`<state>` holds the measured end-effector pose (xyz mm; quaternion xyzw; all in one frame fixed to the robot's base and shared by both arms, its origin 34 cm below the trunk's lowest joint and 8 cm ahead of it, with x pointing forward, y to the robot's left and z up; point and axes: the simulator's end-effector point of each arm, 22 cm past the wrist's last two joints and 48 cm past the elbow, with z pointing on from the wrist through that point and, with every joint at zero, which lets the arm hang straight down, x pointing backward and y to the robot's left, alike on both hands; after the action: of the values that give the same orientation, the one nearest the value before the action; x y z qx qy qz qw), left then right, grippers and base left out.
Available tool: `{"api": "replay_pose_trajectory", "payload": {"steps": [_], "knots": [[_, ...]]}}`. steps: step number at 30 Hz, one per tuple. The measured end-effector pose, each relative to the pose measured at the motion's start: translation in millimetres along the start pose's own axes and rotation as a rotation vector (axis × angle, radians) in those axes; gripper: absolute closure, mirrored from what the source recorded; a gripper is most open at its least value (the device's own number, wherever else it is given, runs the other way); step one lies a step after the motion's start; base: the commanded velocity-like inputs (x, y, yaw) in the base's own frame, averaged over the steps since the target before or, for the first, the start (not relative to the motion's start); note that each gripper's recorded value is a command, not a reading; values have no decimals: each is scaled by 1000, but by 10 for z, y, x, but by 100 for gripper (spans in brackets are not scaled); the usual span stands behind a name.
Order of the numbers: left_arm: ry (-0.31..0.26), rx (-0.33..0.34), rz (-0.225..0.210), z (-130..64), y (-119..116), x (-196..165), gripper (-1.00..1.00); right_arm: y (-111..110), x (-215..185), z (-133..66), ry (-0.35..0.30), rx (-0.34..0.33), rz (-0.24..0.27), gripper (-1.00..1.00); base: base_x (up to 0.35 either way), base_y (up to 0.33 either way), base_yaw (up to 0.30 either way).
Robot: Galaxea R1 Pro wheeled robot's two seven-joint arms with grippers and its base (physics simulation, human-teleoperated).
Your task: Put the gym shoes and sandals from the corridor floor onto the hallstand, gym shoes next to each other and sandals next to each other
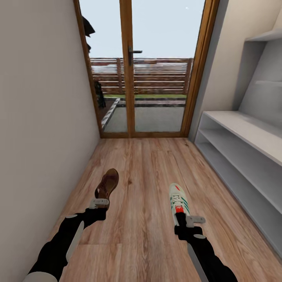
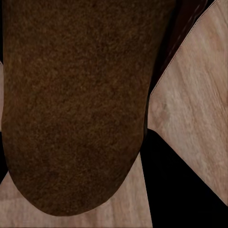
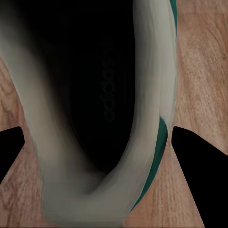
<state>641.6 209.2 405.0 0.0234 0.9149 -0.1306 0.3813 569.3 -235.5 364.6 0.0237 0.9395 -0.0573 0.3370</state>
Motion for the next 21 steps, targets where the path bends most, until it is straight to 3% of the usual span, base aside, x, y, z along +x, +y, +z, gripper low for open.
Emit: {"api": "replay_pose_trajectory", "payload": {"steps": [21], "knots": [[0,1,0,0,-1,0,100,0,0,0,0,0,0,100,346,0,0]]}}
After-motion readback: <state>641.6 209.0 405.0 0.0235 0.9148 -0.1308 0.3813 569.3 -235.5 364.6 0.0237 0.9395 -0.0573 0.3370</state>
